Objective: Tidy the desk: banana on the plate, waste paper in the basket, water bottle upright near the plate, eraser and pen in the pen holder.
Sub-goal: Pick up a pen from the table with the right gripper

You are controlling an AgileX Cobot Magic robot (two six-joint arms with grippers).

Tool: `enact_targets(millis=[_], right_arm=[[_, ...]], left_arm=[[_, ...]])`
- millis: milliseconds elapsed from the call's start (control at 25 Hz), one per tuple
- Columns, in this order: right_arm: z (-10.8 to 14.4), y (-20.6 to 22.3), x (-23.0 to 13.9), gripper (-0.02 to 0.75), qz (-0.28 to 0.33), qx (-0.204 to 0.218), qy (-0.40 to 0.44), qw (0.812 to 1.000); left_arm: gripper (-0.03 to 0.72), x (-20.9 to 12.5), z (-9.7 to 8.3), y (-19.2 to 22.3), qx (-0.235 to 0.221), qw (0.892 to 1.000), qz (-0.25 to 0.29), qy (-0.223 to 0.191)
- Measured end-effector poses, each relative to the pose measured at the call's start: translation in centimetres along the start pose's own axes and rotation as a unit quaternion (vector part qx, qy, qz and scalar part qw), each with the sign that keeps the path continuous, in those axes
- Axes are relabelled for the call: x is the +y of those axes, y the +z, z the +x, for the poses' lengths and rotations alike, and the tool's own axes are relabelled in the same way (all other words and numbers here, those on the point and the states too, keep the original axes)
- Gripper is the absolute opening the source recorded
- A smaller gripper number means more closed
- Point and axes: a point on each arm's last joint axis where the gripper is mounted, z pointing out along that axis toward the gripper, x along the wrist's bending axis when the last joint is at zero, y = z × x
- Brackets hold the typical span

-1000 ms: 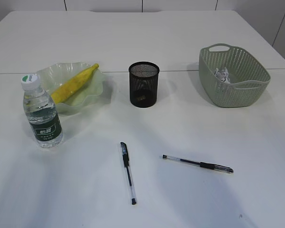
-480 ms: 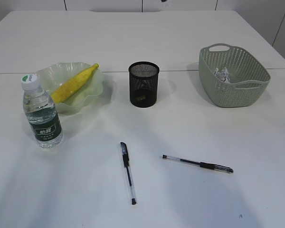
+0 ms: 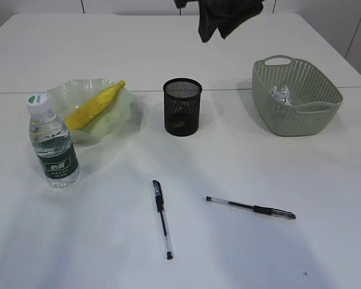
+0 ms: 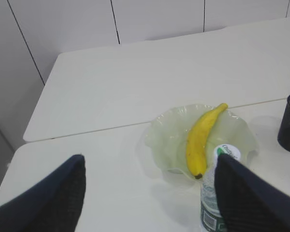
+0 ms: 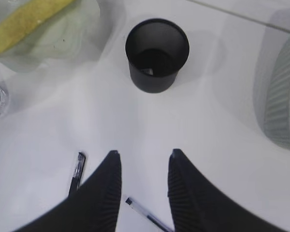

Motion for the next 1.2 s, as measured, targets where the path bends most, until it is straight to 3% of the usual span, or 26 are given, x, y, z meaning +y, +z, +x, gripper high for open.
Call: enact_targets(millis=[200, 680, 1040, 1200], right_arm=[[0.2, 2.0, -1.3, 0.249, 0.042, 0.003, 0.015, 0.999], [1.6, 6.1, -4.1, 0.248, 0.132, 0.055, 0.07, 0.987], [5.4, 11.0, -5.9, 0.248, 0.19, 0.067, 0.042, 0.979], [5.9, 12.5, -6.3, 0.248, 0.203, 0.073, 0.045, 0.975]], left_arm=[[0.591, 0.4, 0.0, -0.1, 0.0, 1.0, 0.003, -0.002], [0.591, 0.4, 0.0, -0.2, -0.001, 1.0, 0.02, -0.008], [0.591, 0.2, 0.0, -0.3, -0.005, 0.999, 0.034, -0.023], [0.591, -0.3, -0.1, -0.3, -0.006, 0.998, 0.058, -0.023]])
